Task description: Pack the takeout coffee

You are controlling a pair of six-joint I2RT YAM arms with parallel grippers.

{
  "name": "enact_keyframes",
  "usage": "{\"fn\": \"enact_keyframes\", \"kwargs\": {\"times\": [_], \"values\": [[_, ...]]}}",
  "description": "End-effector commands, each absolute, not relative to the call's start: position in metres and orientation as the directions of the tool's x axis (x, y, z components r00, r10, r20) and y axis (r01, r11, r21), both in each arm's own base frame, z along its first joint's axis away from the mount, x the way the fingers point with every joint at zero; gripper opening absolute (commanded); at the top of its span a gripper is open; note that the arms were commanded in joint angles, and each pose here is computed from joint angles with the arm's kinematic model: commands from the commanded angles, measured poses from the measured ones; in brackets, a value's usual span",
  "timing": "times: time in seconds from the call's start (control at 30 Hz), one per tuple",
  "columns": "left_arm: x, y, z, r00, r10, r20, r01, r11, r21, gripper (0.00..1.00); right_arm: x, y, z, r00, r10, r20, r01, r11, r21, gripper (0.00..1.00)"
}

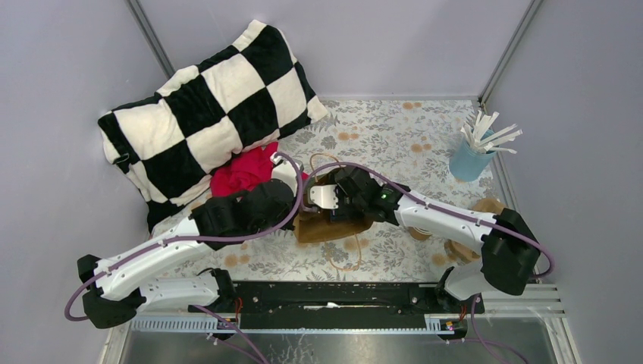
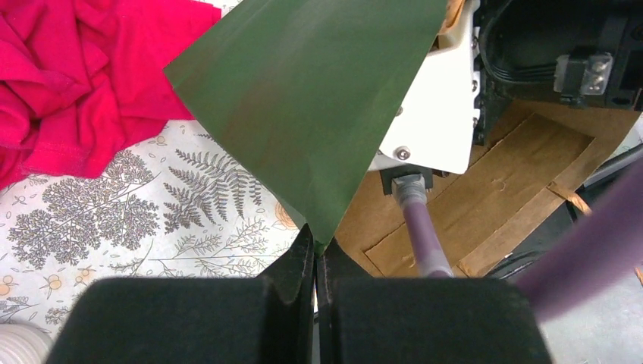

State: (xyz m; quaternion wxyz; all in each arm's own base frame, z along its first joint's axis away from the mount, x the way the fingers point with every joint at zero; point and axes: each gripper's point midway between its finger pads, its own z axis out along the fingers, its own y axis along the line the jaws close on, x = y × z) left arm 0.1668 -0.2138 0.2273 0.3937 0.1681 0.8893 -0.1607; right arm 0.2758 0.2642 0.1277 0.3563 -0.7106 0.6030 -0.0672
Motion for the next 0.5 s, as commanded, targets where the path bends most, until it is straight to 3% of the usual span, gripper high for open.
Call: {"fn": "enact_keyframes", "kwargs": {"times": [0.0,0.47], "values": [[0.164,-0.214,0.239,-0.625,0.184,-0.758,0.445,0.883,-0.153,0.0,0.287,0.271,0.121,0.24,-0.89,-0.386,-0.823,0.024,-0.567,0.69],[0.158,-0.237,0.288,-0.612,0.198,-0.766,0.532,0.819,-0.214,0.0,0.275,0.269,0.146,0.181,-0.901,-0.394,-0.879,0.032,-0.476,0.71]]}}
